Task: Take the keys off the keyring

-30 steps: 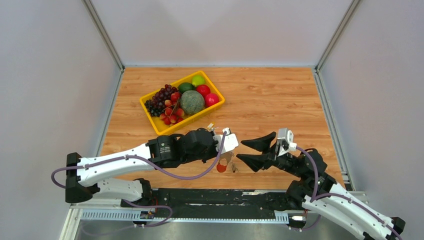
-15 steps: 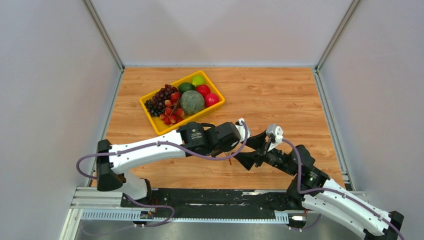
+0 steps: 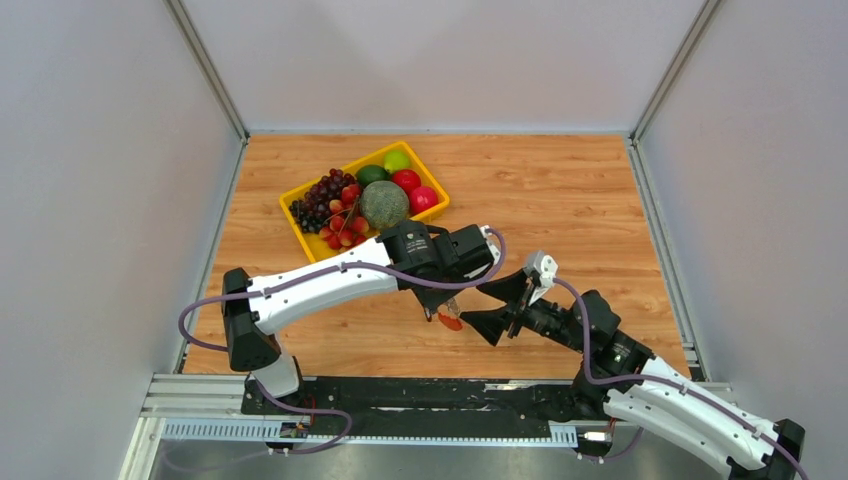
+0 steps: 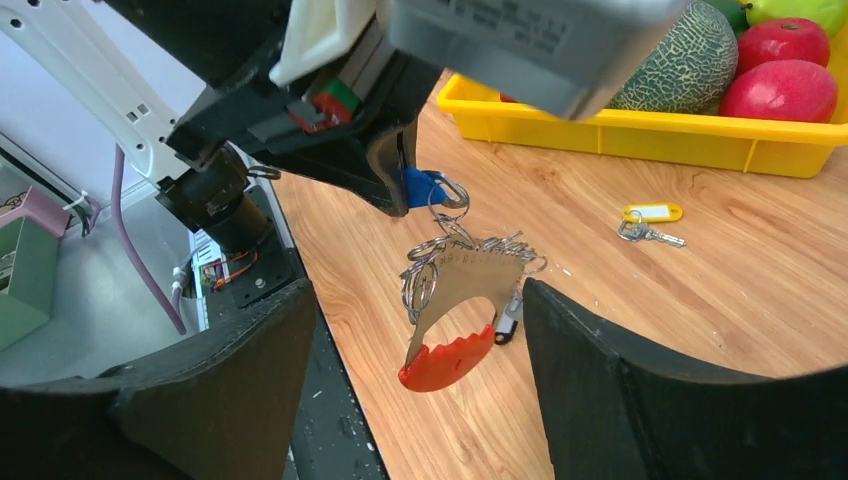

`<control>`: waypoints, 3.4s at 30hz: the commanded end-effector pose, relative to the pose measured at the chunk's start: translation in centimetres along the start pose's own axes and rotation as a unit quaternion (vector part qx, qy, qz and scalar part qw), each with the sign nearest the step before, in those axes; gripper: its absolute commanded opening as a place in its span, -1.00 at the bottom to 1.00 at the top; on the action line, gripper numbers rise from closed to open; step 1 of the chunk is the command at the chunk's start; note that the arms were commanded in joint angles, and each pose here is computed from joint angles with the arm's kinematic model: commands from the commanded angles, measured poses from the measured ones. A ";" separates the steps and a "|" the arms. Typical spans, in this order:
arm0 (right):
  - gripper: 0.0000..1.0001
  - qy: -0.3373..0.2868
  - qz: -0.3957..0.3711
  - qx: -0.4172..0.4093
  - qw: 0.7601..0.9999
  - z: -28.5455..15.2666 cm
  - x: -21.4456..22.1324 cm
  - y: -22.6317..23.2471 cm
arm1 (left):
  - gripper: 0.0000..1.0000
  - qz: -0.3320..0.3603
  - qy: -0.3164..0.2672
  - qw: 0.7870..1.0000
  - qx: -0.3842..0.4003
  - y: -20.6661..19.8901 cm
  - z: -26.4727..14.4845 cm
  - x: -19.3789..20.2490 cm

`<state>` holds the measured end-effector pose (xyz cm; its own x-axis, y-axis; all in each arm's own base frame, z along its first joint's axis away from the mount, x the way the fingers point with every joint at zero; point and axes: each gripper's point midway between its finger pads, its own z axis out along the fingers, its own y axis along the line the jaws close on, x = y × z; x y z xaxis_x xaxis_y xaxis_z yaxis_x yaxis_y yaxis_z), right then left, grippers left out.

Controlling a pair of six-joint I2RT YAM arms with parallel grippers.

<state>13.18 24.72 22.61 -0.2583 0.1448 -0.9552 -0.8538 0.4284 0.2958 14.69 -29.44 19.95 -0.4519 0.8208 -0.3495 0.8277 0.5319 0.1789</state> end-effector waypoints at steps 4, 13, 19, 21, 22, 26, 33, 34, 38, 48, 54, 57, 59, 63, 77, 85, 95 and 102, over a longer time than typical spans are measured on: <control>0.48 -0.012 0.000 -0.009 1.000 -0.1 0.2 0.4 | -1.00 -0.028 -0.048 0.996 0.066 -1.1 -2.9 -1.6; 0.41 -0.008 -0.010 -0.010 1.000 0.7 0.5 0.4 | -1.00 -0.031 -0.073 0.992 0.102 -2.0 -3.9 -2.4; 0.40 -0.005 -0.019 -0.018 1.000 1.4 0.3 0.9 | -1.00 -0.036 -0.094 0.987 0.121 -2.5 -4.6 -3.1; 0.40 -0.004 -0.020 -0.017 1.000 1.6 0.4 1.1 | -1.00 -0.037 -0.098 0.986 0.127 -2.7 -4.7 -3.2; 0.37 -0.002 -0.021 -0.014 1.000 1.6 0.5 1.0 | -1.00 -0.037 -0.100 0.986 0.128 -2.7 -4.9 -3.2; 0.17 -0.006 -0.024 0.006 1.000 1.2 0.4 0.3 | -1.00 -0.037 -0.109 0.986 0.125 -2.5 -5.2 -3.3; -0.28 -0.032 -0.026 0.021 0.999 -0.4 -0.2 -0.1 | -1.00 -0.041 -0.126 0.985 0.111 -1.7 -5.7 -3.3; -0.34 -0.036 -0.025 0.026 0.999 -0.6 -0.4 -0.3 | -1.00 -0.041 -0.127 0.985 0.112 -1.7 -5.8 -3.4; -0.44 -0.047 -0.022 0.043 0.998 -0.9 -1.0 -0.8 | -1.00 -0.040 -0.133 0.983 0.118 -1.9 -5.9 -3.5; -0.10 -0.031 -0.028 0.041 0.998 -0.2 -1.2 -0.6 | -1.00 -0.035 -0.139 0.979 0.142 -2.7 -6.1 -3.6; 0.08 -0.020 -0.038 -0.002 0.999 -0.1 -1.1 0.9 | -1.00 -0.027 -0.145 0.979 0.142 -2.6 -6.3 -3.5; 0.09 -0.025 -0.039 -0.017 0.999 -0.2 -1.5 1.6 | -1.00 -0.026 -0.146 0.980 0.136 -2.4 -6.0 -3.5; 0.12 -0.031 -0.040 -0.024 0.998 -0.4 -1.8 1.9 | -1.00 -0.024 -0.146 0.979 0.137 -2.4 -6.0 -3.4; 0.20 -0.057 -0.043 -0.049 0.996 -1.1 -3.2 3.0 | -1.00 -0.014 -0.150 0.978 0.142 -2.6 -6.0 -3.4; -0.27 -0.140 -0.037 0.047 0.988 -2.5 -8.0 0.4 | -1.00 0.034 -0.187 0.970 0.150 -2.5 -6.6 -3.0; -0.42 -0.104 -0.048 0.045 0.992 -0.9 -6.8 0.2 | -1.00 0.063 -0.234 0.957 0.159 -2.6 -7.8 -2.8; -0.37 -0.071 -0.064 -0.090 0.991 0.2 -5.1 4.7 | -1.00 0.064 -0.258 0.950 0.162 -2.7 -8.5 -3.2; -0.39 -0.082 -0.081 -0.098 0.989 0.0 -5.5 4.9 | -1.00 0.077 -0.266 0.946 0.168 -3.1 -8.8 -3.4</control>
<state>11.11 26.05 26.64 -0.1239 0.1780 -0.9762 -0.9299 0.3224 0.1768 11.05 -31.11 26.58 -0.2232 0.6701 -0.7080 0.9555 0.2941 -0.0228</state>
